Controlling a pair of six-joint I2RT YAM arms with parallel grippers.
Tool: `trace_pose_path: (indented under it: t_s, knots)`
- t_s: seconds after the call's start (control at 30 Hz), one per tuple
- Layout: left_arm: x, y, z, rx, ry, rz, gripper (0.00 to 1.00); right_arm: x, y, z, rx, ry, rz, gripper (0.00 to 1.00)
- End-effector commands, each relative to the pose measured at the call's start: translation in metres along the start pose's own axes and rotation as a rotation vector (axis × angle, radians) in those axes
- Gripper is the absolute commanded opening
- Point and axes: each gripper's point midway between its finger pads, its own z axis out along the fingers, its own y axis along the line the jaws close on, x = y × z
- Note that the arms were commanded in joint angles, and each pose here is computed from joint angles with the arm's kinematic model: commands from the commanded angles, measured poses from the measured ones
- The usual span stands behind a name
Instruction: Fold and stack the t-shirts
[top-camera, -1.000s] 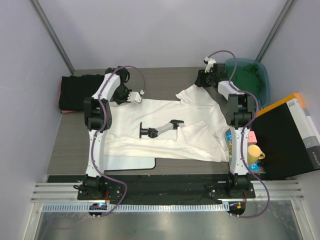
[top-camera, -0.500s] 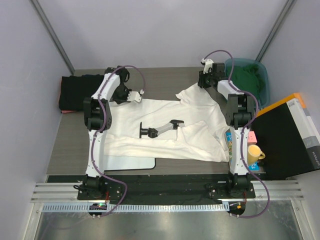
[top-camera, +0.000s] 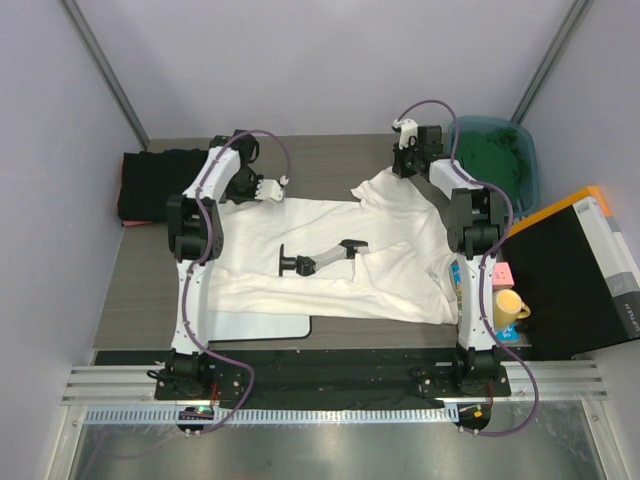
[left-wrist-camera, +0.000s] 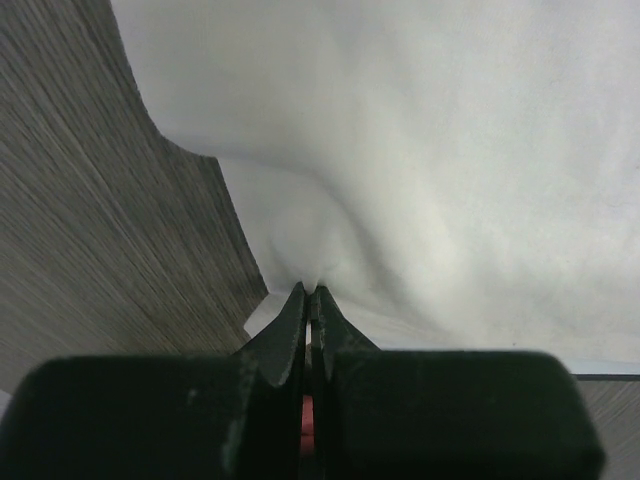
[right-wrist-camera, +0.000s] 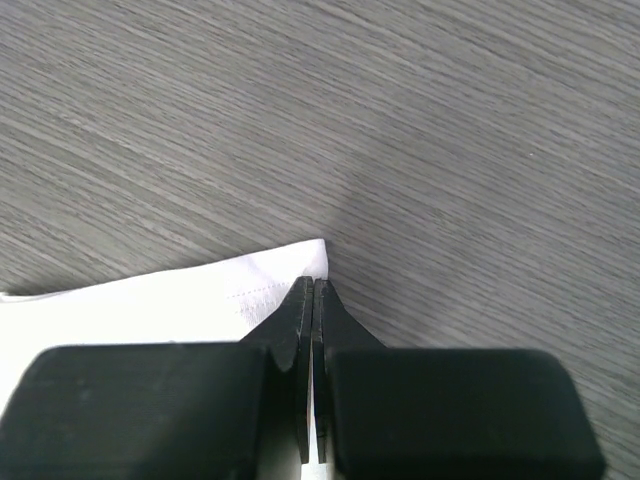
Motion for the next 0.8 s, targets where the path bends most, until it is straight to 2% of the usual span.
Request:
trace_pose_path:
  t_s: [0.0,0.3,0.5,0.67,0.77]
  knots:
    - [0.003,0.018,-0.038,-0.119,0.012,-0.021,0.00,-0.042,-0.003,-0.027,0.034,-0.044,-0.045,0.01]
    - [0.004,0.039,-0.055,-0.253,0.021,-0.036,0.00,-0.095,-0.004,-0.067,0.057,-0.144,-0.098,0.01]
    - [0.004,0.035,-0.054,-0.264,0.019,-0.042,0.00,-0.117,-0.002,-0.089,0.050,-0.194,-0.114,0.01]
    - [0.006,0.028,-0.065,-0.264,0.021,-0.044,0.00,-0.107,0.005,-0.114,0.020,-0.170,-0.150,0.01]
    - [0.009,0.015,-0.074,-0.249,0.024,-0.040,0.00,-0.101,0.011,-0.143,0.007,-0.161,-0.182,0.01]
